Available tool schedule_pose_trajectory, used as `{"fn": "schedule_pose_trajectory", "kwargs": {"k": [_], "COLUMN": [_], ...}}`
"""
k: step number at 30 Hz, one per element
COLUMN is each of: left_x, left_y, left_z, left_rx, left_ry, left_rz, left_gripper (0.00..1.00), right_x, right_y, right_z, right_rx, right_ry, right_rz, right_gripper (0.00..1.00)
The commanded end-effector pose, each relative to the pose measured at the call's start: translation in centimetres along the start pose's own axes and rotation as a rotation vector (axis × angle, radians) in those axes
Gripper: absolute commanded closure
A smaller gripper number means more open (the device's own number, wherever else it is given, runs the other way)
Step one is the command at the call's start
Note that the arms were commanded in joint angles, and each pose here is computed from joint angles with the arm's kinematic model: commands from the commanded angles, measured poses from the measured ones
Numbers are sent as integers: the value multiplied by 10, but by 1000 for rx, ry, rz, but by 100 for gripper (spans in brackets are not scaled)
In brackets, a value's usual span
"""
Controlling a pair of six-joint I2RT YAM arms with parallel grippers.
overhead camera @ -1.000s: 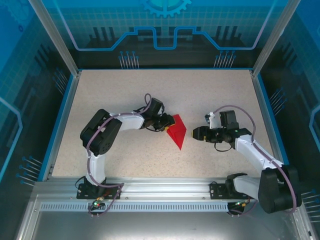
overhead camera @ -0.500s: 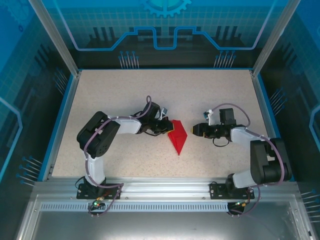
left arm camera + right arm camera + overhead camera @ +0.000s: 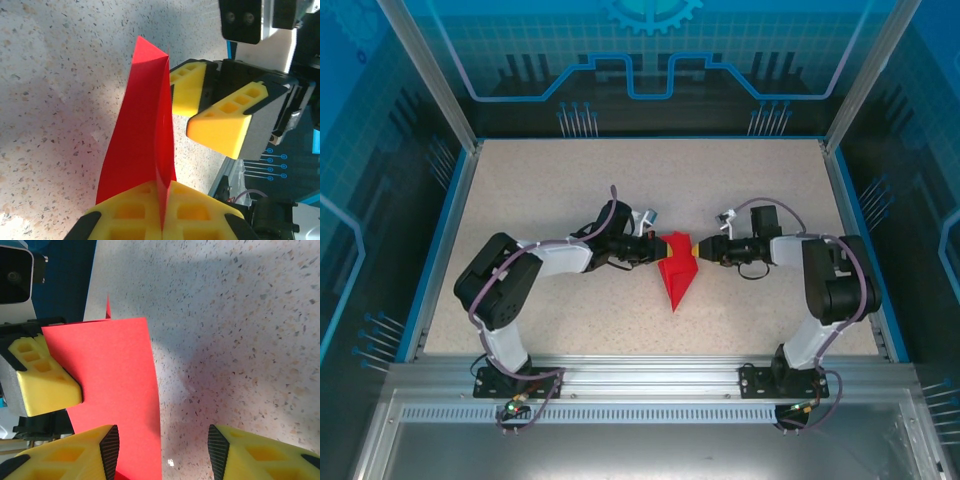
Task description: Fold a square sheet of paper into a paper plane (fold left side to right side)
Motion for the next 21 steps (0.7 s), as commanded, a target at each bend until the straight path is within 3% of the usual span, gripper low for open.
{"fn": "schedule_pose_trajectory", "kwargs": {"k": [1,8,16,20,21], "left_x": [-5,-4,-2,-1,0], "left_y": [-8,-1,18,27,28], "left_z": [2,-4,-20,-21,-20], "left_rx": [-46,-44,-28,7,22], "left_ry": [19,30,49,40,37], "left_rz": [-61,-43,6,16,20], "left_gripper": [100,100,100,87,79], "right_x": [8,1,-8,-12,-12], "right_y": [7,8,7,4,3], "right_z": [-6,-9,-8,-7,-6], "right_rx": [80,101,67,21,9], "right_ry": [11,20,34,43,46], "right_rz": [8,-14,-34,-53,-61], "right_gripper": [49,59,95,100,100]}}
Point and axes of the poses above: each hand's point on the last joint's axis, 136 mm out from that joint toward the fingers, its own z axis back along the fingers, its own y axis along the line the jaws close on, x = y × z, the point moved 7 cm from there along z, back along the fingers, and after that the axes turned 5 degrees about z, right-handed, at the moved point
